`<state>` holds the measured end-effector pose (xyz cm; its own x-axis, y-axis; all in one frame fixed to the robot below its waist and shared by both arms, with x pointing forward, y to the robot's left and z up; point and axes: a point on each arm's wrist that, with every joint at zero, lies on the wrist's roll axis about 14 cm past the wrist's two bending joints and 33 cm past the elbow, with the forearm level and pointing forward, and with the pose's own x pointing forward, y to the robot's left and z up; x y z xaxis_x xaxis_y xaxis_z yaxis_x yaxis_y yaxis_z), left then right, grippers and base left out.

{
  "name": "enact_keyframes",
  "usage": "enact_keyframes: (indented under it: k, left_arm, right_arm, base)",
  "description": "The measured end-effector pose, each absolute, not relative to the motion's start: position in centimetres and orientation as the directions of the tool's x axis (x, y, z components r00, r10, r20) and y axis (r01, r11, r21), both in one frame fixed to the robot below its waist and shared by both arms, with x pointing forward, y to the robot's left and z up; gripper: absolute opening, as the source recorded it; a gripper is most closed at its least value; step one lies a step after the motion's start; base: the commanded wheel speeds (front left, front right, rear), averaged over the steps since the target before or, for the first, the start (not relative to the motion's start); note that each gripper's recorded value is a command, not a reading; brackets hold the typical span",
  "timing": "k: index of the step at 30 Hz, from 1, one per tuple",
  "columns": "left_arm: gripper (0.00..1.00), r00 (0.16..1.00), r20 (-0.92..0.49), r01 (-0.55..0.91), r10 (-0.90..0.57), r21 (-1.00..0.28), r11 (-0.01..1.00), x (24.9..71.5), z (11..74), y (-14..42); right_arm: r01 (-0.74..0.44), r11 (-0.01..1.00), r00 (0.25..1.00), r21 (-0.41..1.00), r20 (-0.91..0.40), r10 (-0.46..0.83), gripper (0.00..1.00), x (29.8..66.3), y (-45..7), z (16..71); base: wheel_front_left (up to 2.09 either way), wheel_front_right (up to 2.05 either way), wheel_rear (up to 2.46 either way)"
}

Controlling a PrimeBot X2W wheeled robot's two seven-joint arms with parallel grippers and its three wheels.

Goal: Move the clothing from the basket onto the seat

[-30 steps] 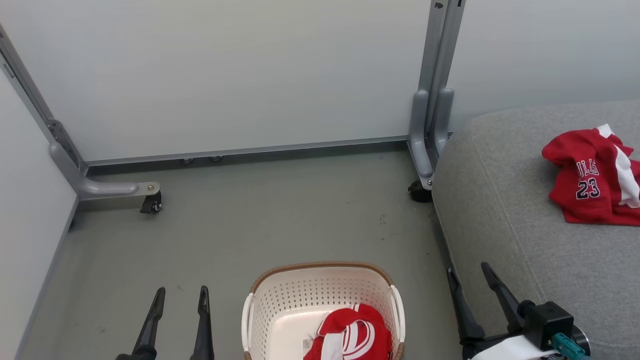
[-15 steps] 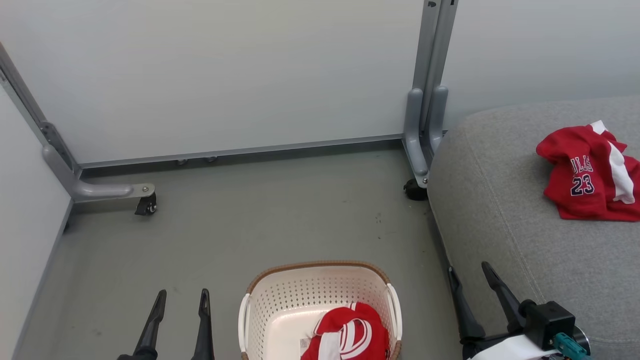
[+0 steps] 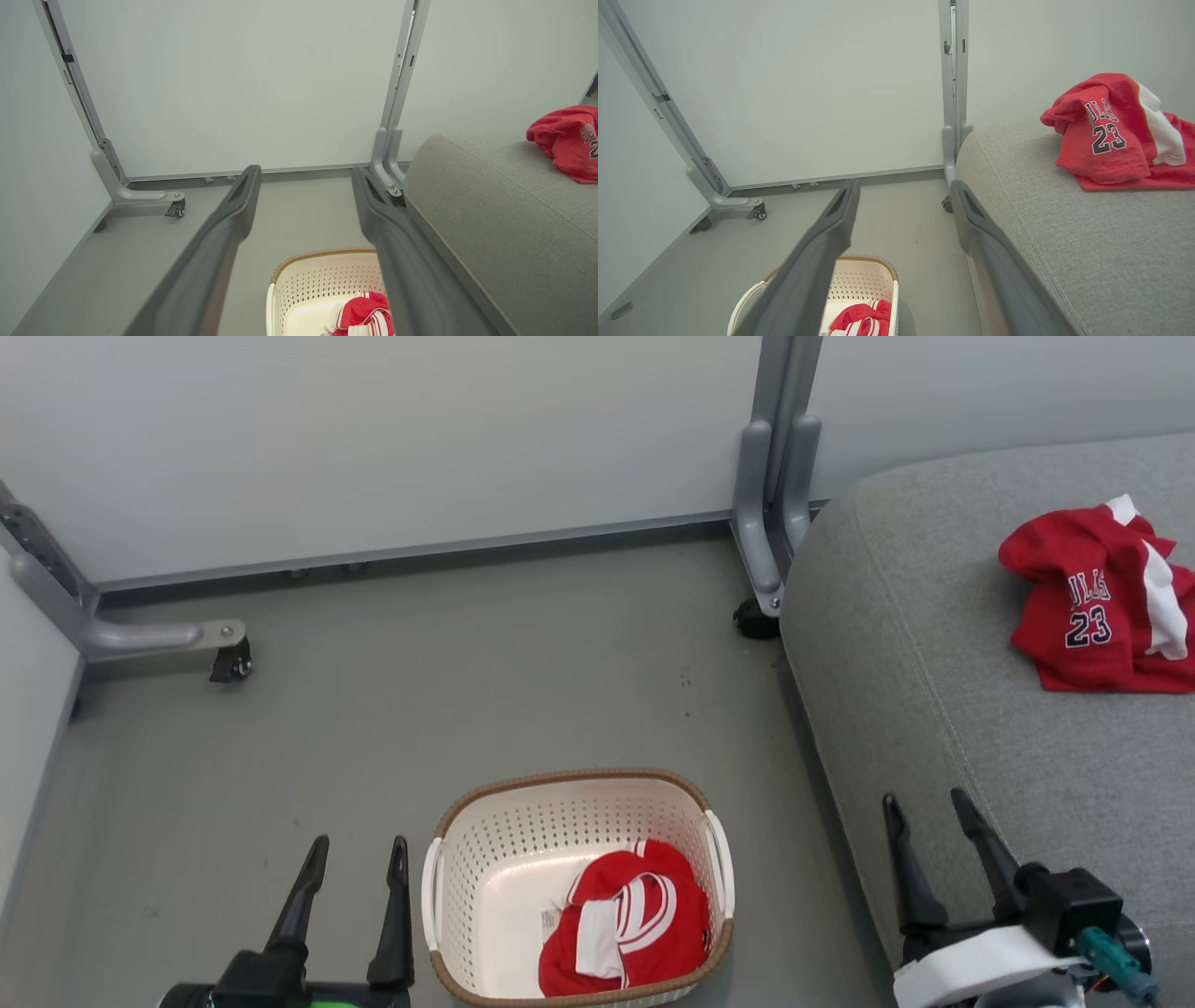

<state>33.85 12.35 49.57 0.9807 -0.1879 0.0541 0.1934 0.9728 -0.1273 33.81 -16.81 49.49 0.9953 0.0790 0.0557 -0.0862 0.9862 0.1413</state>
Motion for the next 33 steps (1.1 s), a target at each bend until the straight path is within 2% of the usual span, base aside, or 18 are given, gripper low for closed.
enact_keyframes:
  k: [6,10,14,21,28,33]
  left_arm:
    - [1.00,0.958,0.068,0.285,-0.278,-0.138,0.949,38.6,49.6,9.7]
    - [1.00,0.929,0.006,0.366,-0.369,-0.138,0.920,41.7,47.0,7.0]
    - [1.00,0.862,-0.059,0.498,-0.503,-0.080,0.863,44.3,44.2,3.9]
    - [1.00,0.686,-0.298,0.690,-0.664,-0.023,0.723,46.4,34.7,0.4]
    - [1.00,0.471,-0.517,0.796,-0.715,-0.101,0.597,45.9,25.6,-2.9]
    - [1.00,0.309,-0.645,0.810,-0.699,-0.207,0.549,43.8,20.1,-4.4]
  right_arm:
    - [-0.014,0.995,0.994,0.095,0.108,0.004,1.00,37.6,-19.7,51.2]
    - [0.050,0.996,0.987,0.071,0.149,-0.060,1.00,40.7,-22.2,52.2]
    - [0.074,0.997,0.986,0.039,0.150,-0.079,1.00,43.4,-23.1,51.5]
    - [0.071,0.997,0.993,0.018,0.097,-0.072,1.00,47.0,-23.1,47.9]
    - [0.078,0.997,0.997,0.018,-0.021,-0.078,1.00,48.2,-23.4,42.3]
    - [0.115,0.993,0.988,0.014,-0.103,-0.113,1.00,48.0,-24.7,38.8]
  base:
    - [0.00,0.00,0.00]
    - [0.00,0.00,0.00]
    - [0.00,0.00,0.00]
    - [0.00,0.00,0.00]
    - [0.00,0.00,0.00]
    - [0.00,0.00,0.00]
